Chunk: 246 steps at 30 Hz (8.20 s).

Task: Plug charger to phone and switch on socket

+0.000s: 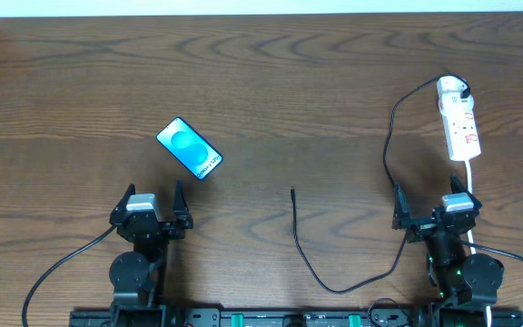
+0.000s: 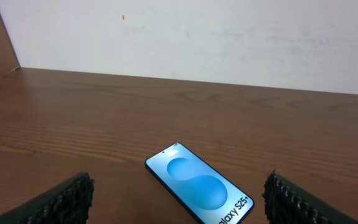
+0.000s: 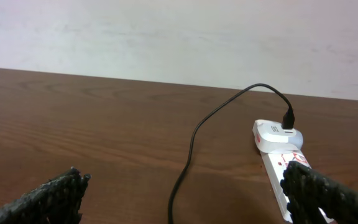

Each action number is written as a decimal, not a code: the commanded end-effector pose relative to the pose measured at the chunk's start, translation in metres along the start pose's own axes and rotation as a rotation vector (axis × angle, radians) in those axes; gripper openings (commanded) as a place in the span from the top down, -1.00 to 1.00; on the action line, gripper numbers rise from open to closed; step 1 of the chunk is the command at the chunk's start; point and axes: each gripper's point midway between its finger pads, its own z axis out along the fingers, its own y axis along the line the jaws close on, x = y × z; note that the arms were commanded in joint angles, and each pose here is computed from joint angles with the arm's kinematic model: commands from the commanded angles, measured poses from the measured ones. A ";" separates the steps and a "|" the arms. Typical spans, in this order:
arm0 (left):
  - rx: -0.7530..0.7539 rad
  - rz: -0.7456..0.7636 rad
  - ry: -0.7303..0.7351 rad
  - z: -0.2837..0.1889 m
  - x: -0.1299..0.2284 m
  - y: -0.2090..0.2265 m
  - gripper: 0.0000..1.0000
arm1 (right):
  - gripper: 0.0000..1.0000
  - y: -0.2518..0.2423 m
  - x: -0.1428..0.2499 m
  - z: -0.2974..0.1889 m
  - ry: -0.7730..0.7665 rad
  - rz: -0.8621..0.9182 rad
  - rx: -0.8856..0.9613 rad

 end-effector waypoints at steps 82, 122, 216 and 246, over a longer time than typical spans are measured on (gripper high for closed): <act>-0.123 -0.287 0.663 0.087 -0.120 -0.018 -0.75 | -0.99 -0.001 0.000 0.000 -0.001 -0.010 0.009; -0.602 -0.588 1.177 0.155 0.020 -0.003 -0.76 | -0.98 -0.001 0.000 0.000 -0.001 -0.010 0.009; -0.697 -0.583 1.421 0.146 0.136 -0.017 -0.97 | -0.98 -0.001 0.000 0.000 -0.001 -0.010 0.009; -0.683 -0.592 1.396 0.149 0.149 -0.017 -0.98 | -0.98 -0.001 0.000 0.000 -0.001 -0.010 0.009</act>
